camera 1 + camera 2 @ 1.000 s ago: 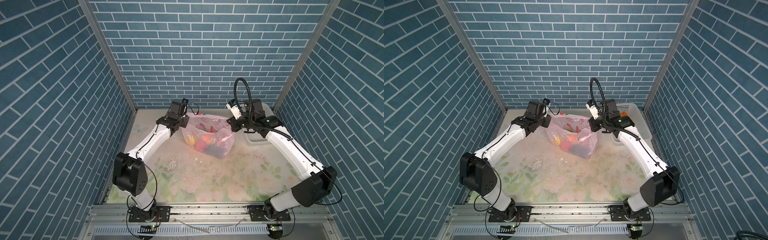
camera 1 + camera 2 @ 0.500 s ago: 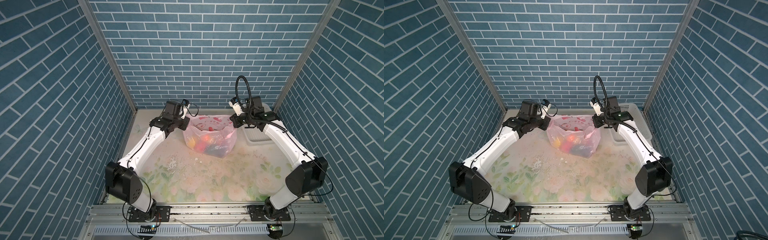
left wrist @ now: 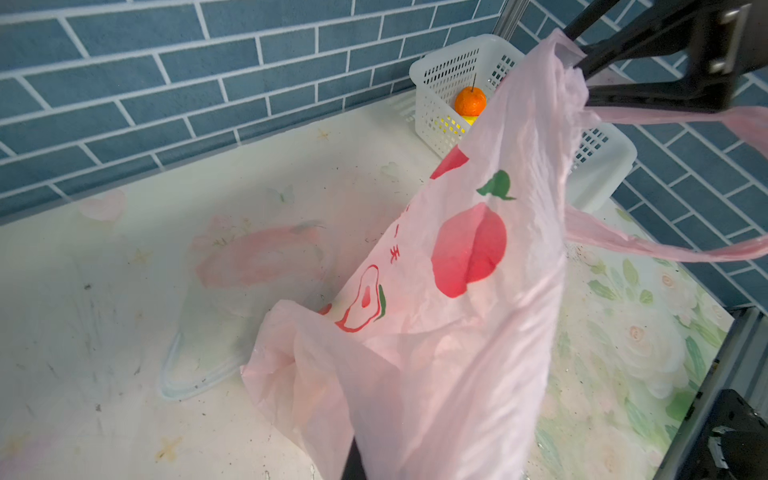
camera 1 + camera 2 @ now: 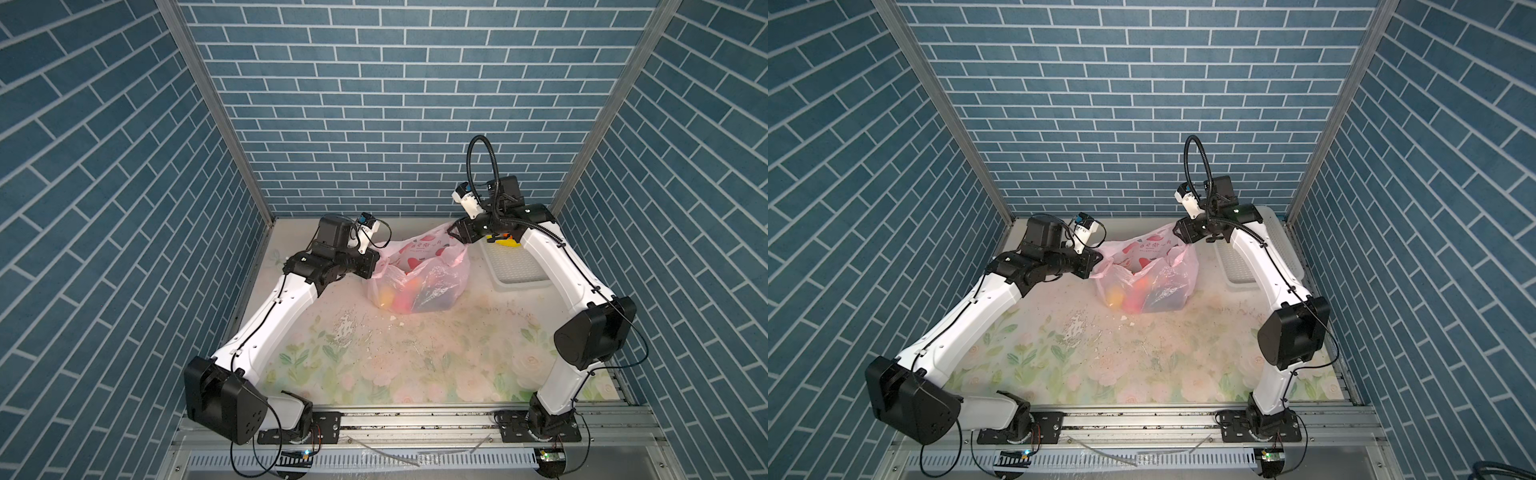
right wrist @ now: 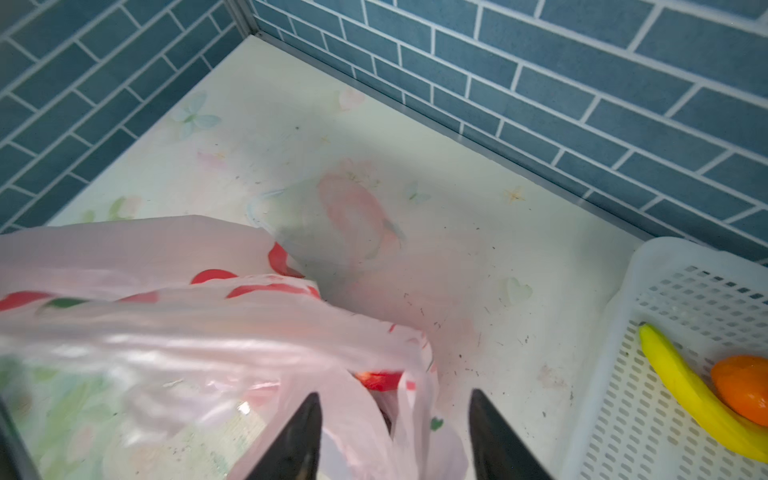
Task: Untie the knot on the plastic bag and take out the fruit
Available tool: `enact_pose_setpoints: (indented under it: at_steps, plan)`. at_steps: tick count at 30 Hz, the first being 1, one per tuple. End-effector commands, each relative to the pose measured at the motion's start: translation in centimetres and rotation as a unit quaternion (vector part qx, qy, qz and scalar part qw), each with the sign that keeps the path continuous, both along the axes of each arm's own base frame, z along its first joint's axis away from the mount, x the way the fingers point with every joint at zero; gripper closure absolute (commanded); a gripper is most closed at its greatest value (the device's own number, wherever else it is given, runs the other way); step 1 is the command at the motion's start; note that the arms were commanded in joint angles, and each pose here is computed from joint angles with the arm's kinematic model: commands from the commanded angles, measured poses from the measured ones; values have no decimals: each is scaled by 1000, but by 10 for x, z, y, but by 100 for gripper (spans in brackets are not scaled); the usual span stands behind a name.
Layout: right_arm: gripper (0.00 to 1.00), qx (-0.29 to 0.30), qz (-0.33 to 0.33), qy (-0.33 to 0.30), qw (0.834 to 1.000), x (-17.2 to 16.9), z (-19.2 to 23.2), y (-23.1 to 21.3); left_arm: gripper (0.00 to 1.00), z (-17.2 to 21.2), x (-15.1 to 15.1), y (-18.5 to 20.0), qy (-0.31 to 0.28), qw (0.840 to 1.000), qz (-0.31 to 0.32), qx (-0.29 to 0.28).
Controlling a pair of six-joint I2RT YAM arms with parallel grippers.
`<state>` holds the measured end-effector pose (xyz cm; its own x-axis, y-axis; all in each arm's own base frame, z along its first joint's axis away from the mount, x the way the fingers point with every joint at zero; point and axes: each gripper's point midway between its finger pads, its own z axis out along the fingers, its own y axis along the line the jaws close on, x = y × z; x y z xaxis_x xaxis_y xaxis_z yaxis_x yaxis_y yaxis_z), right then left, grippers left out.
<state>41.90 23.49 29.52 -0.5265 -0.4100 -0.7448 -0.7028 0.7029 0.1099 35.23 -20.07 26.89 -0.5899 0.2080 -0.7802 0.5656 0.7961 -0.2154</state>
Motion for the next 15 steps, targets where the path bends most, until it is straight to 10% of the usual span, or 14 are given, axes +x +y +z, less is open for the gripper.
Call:
enact_pose_setpoints:
  at_steps: [1,15]
  plan:
    - [37,38,44,13,998,-47,40,12,100,15,-1,-2,-9,1000,3,-22]
    - [37,57,128,33,990,-118,37,77,100,24,4,-3,0,1000,8,-26]
